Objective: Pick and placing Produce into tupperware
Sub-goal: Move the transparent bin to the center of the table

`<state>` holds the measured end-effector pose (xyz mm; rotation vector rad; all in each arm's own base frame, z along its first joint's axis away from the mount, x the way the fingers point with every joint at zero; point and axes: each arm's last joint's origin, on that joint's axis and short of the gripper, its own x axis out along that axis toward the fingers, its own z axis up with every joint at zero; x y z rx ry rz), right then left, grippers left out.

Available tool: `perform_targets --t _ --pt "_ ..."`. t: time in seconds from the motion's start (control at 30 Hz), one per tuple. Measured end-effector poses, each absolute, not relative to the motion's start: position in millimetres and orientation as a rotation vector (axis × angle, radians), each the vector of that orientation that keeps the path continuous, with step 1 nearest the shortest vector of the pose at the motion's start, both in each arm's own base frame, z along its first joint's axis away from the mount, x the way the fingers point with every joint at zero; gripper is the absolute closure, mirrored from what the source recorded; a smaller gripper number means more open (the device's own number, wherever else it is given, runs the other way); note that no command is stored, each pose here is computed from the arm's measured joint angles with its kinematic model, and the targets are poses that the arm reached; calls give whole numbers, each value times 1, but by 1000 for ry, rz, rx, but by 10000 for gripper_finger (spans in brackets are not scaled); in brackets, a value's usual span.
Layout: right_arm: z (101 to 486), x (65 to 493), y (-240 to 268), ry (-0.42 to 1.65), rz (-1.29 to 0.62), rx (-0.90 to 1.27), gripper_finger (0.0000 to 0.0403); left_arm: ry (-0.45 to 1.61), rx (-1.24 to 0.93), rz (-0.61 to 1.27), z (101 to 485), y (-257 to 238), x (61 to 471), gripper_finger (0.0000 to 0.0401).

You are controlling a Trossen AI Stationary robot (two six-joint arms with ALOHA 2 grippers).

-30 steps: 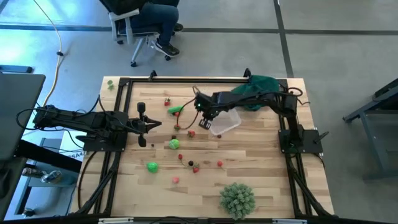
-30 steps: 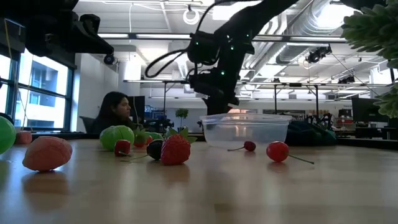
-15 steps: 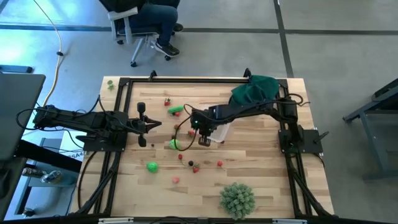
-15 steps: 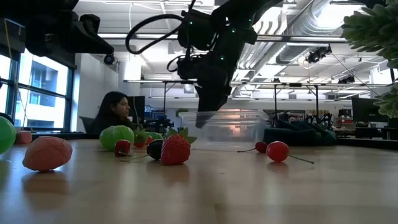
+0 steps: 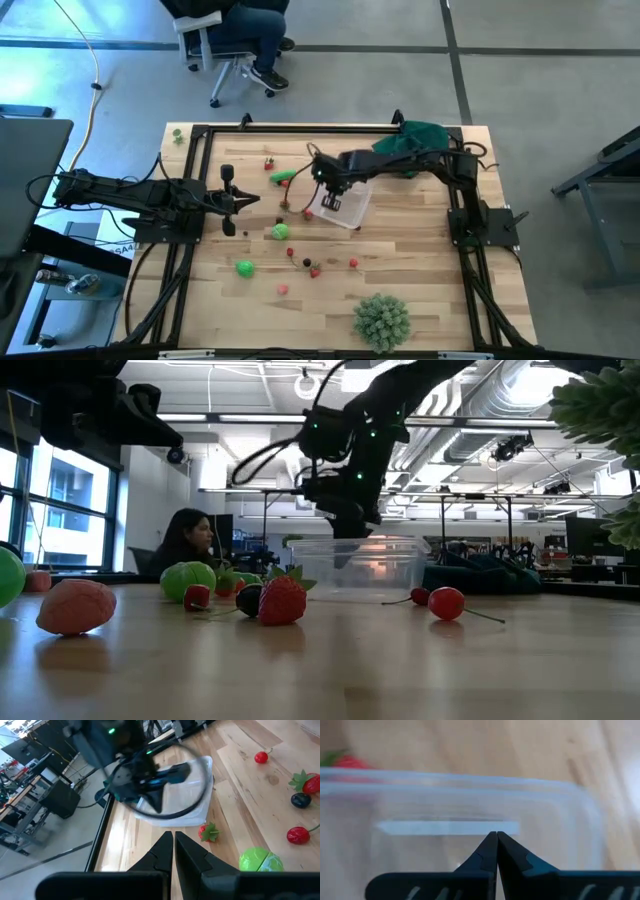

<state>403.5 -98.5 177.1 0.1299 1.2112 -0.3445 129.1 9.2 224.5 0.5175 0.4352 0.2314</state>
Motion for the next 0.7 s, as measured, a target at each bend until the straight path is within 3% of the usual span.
perform_targets --t 0.4,0.7 --pt "179 396 -142 1147 -395 189 403 435 518 231 224 9 129 391" --pt "183 404 -143 1054 -248 218 403 435 518 231 224 9 129 391"
